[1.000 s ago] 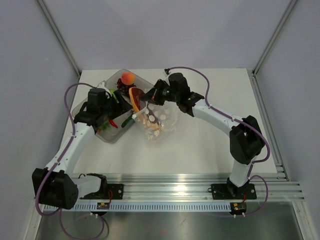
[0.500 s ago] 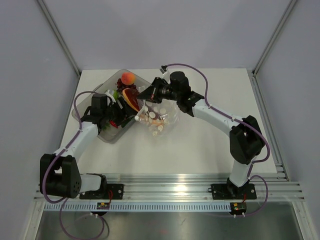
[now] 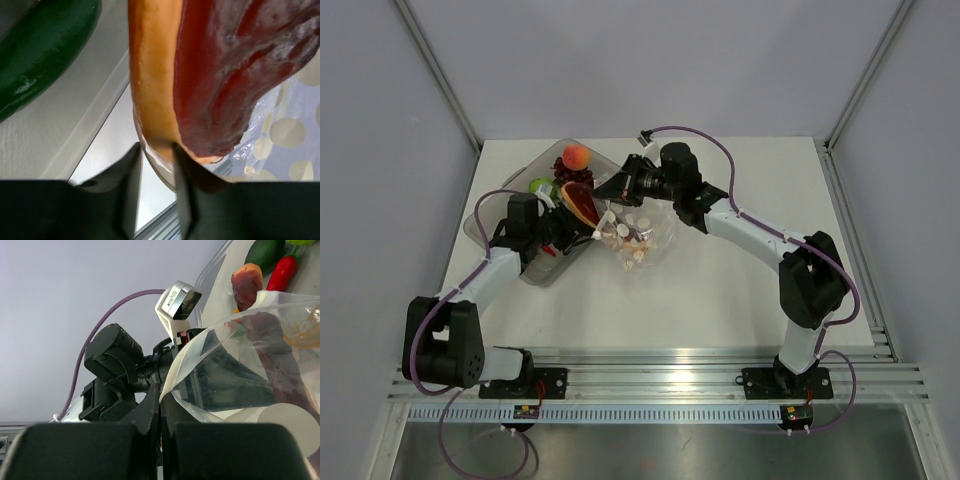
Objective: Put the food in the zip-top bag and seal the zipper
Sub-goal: Place the fake food in the zipper food storage bag.
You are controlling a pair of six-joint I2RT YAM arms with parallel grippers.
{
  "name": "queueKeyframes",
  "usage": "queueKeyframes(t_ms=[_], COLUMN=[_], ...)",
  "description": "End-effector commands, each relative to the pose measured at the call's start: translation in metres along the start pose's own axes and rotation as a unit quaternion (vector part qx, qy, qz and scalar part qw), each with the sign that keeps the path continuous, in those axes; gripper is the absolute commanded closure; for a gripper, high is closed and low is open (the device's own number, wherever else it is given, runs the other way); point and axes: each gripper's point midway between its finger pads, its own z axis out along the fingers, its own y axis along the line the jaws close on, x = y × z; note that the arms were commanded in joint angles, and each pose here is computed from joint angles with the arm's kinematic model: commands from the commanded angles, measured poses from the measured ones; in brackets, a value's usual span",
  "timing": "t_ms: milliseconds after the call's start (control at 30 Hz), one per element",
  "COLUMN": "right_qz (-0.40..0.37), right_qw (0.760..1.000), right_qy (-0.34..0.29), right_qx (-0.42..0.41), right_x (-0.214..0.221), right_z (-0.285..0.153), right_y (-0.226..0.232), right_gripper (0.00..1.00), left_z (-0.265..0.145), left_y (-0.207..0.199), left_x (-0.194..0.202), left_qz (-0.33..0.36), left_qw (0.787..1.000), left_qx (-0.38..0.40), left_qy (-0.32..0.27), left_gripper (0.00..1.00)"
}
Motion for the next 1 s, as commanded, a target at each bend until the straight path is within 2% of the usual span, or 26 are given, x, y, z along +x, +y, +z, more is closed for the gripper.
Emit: queueKeyframes(t_ms=[0,67,233,367,500,633,833,967], right_qz=[-0.037,-0.041,-0.07,-0.083,-0.089,-0.095,-0.163,-0.17], right_qw=[0.998,0.998,0.997,0.996,0.994,0.993,0.984,0.98], right_qy=[-0.014,-0.005,0.016,0.031,0.011,-0.007,-0.041,-0.053], right_qx=[-0.054,-0.054,-0.034,0.006,0.06,0.071,0.058,0.087], right_x=[-0.013,-0.01,-0.002,0.002,-0.012,-0.034,-0.048,-0.045], right_z=[-0.006,-0.007,-0.011,-0.016,-0.021,-0.031,-0.058,-0.067], right_y=[0.035,0.035,0.028,0.014,-0.013,-0.013,0.028,0.012], right_gripper=[1.0,1.0,1.0,1.0,1.0,1.0,1.0,1.0], left_z=[-0.002,-0.006,-0.026,-0.051,-0.077,-0.092,-0.109,-0.099], left_y=[-0.006,-0.009,-0.023,-0.062,-0.097,-0.115,-0.141,-0.135], left_x=[-0.006,-0.014,-0.035,-0.053,-0.054,-0.045,-0.036,-0.033], left_qz=[0.009,0.019,0.064,0.122,0.183,0.215,0.248,0.232], left_qw=[1.0,0.999,0.995,0.987,0.975,0.967,0.953,0.956], left_qx=[0.015,0.003,-0.015,0.014,0.053,0.086,0.138,0.147], left_qy=[-0.014,-0.029,-0.069,-0.104,-0.117,-0.109,-0.107,-0.1], left_gripper=[0.88,1.0,1.0,1.0,1.0,1.0,1.0,1.0])
